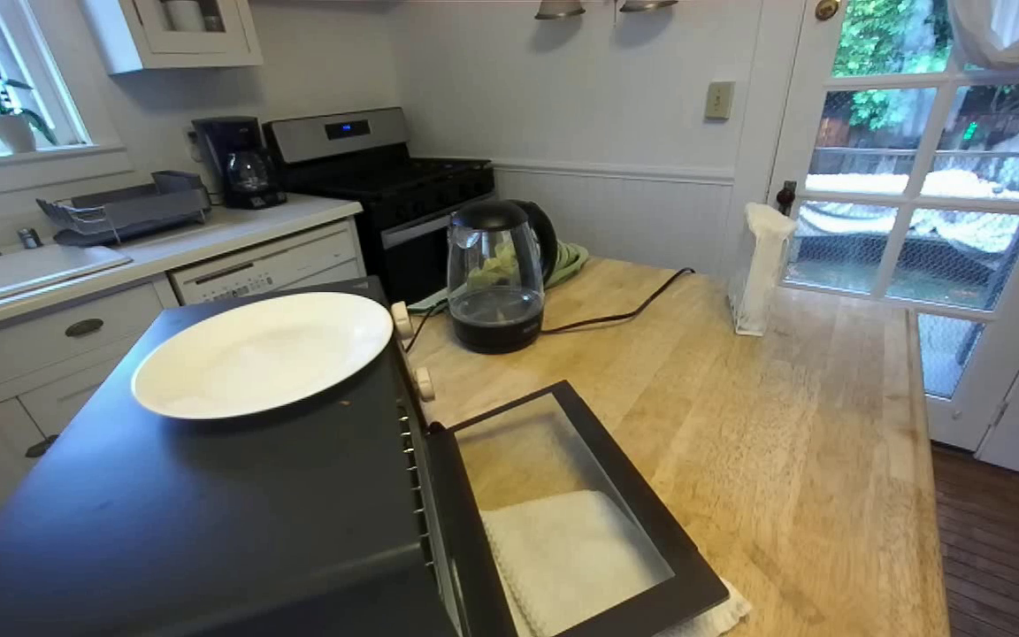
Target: Remove the plate from the oven top and put it in the oven on the oven wire rack
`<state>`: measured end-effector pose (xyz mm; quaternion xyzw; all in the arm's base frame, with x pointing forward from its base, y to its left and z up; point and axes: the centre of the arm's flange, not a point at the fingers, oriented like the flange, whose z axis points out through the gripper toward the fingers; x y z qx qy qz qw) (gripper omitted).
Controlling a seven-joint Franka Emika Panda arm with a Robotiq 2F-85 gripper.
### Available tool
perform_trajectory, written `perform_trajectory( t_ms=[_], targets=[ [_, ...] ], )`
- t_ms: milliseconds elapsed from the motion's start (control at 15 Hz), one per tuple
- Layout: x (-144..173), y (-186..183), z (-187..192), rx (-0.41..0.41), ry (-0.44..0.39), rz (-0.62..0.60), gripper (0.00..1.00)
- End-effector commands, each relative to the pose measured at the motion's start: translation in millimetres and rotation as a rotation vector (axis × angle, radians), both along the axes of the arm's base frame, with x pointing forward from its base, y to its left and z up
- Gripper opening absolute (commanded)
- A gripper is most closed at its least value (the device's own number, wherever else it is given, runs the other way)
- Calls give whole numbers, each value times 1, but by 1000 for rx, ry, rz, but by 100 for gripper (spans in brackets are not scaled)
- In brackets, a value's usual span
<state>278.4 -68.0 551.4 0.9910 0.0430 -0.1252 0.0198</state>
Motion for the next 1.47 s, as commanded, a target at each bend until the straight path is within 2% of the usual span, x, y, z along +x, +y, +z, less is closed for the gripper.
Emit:
perform_trajectory(
  t_ms=[0, 400, 533, 733, 1067, 1400],
  targets=[
    [0, 0, 0, 0, 0, 0, 100],
    [0, 0, 0, 0, 0, 0, 100],
    [32, 17, 5, 10, -3, 37, 100],
    [81, 61, 14, 55, -56, 116, 100],
    [160, 147, 19, 192, -97, 287, 100],
    [238, 191, 4, 318, -175, 333, 100]
  ],
)
